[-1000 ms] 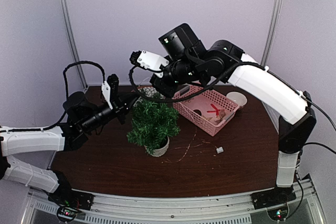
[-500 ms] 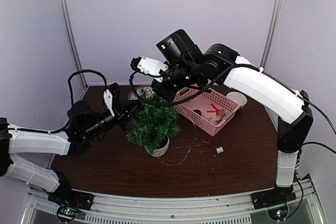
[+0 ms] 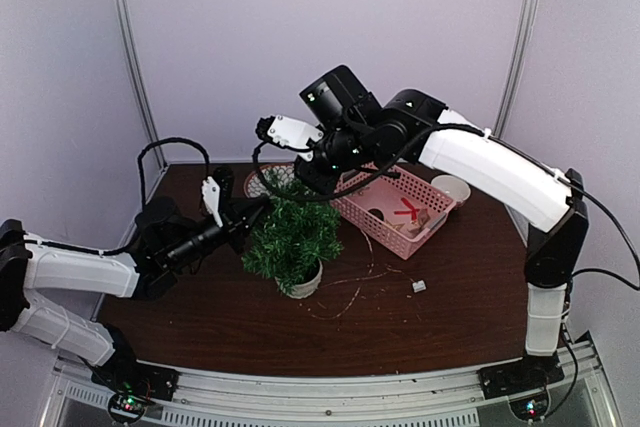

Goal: Decorate the small christmas tree

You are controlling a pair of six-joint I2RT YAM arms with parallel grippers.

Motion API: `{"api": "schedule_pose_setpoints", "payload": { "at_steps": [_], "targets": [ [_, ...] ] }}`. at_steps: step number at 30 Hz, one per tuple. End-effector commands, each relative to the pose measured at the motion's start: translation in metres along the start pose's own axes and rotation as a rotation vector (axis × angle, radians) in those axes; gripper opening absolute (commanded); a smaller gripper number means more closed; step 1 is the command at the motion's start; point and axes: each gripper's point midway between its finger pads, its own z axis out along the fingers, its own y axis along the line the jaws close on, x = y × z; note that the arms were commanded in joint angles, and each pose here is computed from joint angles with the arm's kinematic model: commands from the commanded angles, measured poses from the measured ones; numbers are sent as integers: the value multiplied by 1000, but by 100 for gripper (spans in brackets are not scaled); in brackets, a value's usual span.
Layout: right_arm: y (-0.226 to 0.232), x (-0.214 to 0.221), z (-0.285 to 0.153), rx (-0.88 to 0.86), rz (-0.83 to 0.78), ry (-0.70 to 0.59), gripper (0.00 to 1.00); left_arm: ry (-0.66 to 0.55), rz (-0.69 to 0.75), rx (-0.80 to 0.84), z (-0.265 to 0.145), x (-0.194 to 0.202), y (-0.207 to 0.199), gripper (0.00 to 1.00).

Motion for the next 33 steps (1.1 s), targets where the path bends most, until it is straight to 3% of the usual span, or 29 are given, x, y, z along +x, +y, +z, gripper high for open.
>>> {"api": "schedule_pose_setpoints", "payload": {
  "at_steps": [1,10,12,13,20,23,33],
  "targets": [
    [-10,10,9,3,53,8,5,4,-15,-52,2,-7,11,0],
    [-19,24,24,0,106,36,6,37,-20,-35,9,-8,9,0],
    [-20,27,26,-6,115,41,21,46,-22,-45,10,-7,11,0],
    [-20,27,26,-7,116,42,23,49,-22,-45,10,-6,11,0],
    [-23,18,10,-16,117,0,17,47,-22,-40,11,-7,10,0],
    [-25,17,3,-11,115,-16,33,47,-24,-41,12,-8,10,0],
    [-8,28,-26,-147,147,-82,65,57,-24,-49,13,-7,12,0]
  ]
}}
